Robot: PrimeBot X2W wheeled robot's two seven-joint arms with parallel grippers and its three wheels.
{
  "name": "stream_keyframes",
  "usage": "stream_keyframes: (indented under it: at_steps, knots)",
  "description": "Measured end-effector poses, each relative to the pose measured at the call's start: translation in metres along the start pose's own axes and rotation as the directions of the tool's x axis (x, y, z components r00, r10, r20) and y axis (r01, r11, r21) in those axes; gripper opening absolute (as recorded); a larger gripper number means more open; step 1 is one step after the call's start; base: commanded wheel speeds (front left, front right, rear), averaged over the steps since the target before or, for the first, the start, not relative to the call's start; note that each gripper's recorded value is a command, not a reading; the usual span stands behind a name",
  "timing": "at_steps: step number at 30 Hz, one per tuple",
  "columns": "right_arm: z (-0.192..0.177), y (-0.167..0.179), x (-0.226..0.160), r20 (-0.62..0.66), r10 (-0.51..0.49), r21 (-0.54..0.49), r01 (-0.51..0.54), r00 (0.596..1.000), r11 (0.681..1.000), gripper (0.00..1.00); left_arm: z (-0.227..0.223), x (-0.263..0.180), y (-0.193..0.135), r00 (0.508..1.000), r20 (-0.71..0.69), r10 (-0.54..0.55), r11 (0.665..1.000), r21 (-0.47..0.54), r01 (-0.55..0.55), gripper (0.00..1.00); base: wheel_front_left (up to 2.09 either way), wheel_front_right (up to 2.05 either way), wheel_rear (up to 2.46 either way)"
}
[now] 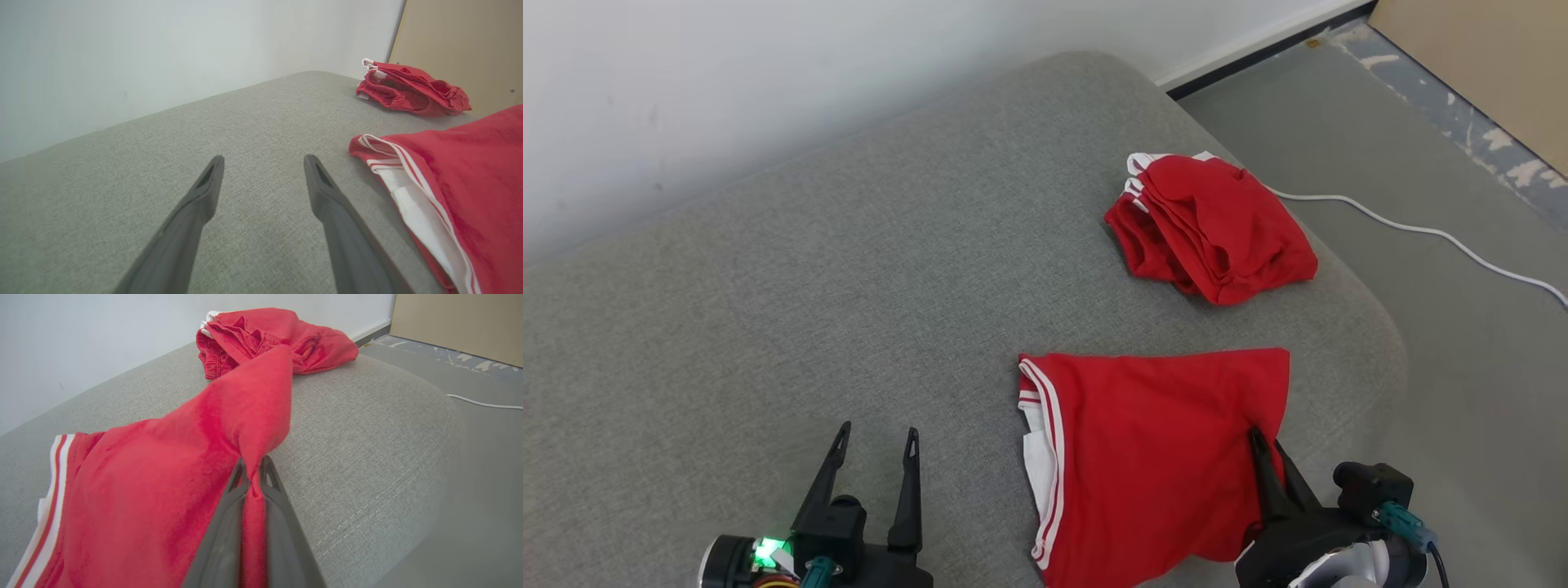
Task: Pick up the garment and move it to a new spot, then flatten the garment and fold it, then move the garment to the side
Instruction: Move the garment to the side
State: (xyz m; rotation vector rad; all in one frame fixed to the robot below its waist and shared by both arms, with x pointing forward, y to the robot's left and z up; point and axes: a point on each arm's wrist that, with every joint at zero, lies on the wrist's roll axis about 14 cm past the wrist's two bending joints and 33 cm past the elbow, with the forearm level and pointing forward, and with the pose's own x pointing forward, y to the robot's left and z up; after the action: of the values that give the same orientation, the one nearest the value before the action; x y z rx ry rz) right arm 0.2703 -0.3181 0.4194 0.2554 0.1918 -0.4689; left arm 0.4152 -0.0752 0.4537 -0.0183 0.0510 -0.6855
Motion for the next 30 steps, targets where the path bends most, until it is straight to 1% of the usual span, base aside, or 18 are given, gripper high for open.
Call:
stream_keyframes:
  at_steps: [4,7,9,10,13,18,20,22,24,25,27,28,30]
  knots:
    - [0.005,0.0,0.001,0.013,0.001,-0.009,-0.001,1.0,1.0,0.0,-0.003,0.003,-0.004,1.0,-0.006,-0.014,1.0,-0.007,0.014,1.0,0.0,0.0,0.0]
    - [0.012,0.009,0.007,0.028,0.031,-0.034,-0.03,0.999,0.999,0.0,0.0,0.002,0.001,1.0,0.005,0.007,1.0,-0.006,-0.007,1.0,0.0,0.0,0.0]
    - [0.024,0.017,0.015,0.056,0.057,-0.048,-0.054,0.997,0.997,0.0,0.001,0.001,0.005,1.0,0.011,0.021,1.0,-0.003,-0.021,1.0,0.0,0.0,0.0]
    - [0.036,0.026,0.025,0.076,0.091,-0.078,-0.085,0.993,0.993,0.0,0.005,0.001,0.01,0.999,0.025,0.043,0.999,-0.003,-0.043,1.0,0.0,0.0,0.0]
    - [0.053,0.037,0.04,0.095,0.142,-0.139,-0.128,0.985,0.982,0.0,0.003,-0.002,0.017,0.998,0.028,0.062,0.998,0.008,-0.063,1.0,0.0,0.0,0.0]
    - [0.095,0.047,0.07,0.154,0.194,-0.229,-0.156,0.969,0.961,0.0,0.007,-0.003,0.026,0.995,0.048,0.085,0.996,0.025,-0.086,1.0,0.0,0.0,0.0]
    - [0.113,0.05,0.084,0.181,0.203,-0.257,-0.153,0.962,0.954,0.0,0.005,-0.005,0.032,0.994,0.045,0.101,0.994,0.031,-0.102,1.0,0.0,0.0,0.0]
    - [0.126,0.055,0.097,0.189,0.221,-0.309,-0.156,0.957,0.938,0.0,0.0,-0.008,0.038,0.993,0.036,0.116,0.993,0.036,-0.117,1.0,0.0,0.0,0.0]
    - [0.136,0.057,0.11,0.197,0.226,-0.338,-0.15,0.954,0.929,0.0,-0.003,-0.01,0.045,0.991,0.03,0.129,0.99,0.049,-0.13,1.0,0.0,0.0,0.0]
    - [0.143,0.055,0.116,0.206,0.216,-0.342,-0.137,0.954,0.93,0.0,-0.003,-0.01,0.049,0.99,0.032,0.134,0.989,0.054,-0.135,1.0,0.0,0.0,0.0]
    - [0.156,0.046,0.129,0.219,0.195,-0.376,-0.102,0.956,0.921,0.0,-0.003,-0.009,0.056,0.988,0.036,0.15,0.986,0.061,-0.152,1.0,0.0,0.0,0.0]
    - [0.162,0.039,0.135,0.225,0.173,-0.381,-0.077,0.959,0.921,0.0,-0.004,-0.009,0.058,0.987,0.038,0.153,0.986,0.064,-0.155,1.0,0.0,0.0,0.0]
    - [0.166,0.023,0.145,0.218,0.131,-0.409,-0.031,0.967,0.912,0.0,-0.007,-0.01,0.064,0.986,0.034,0.166,0.983,0.07,-0.168,1.0,0.0,0.0,0.0]
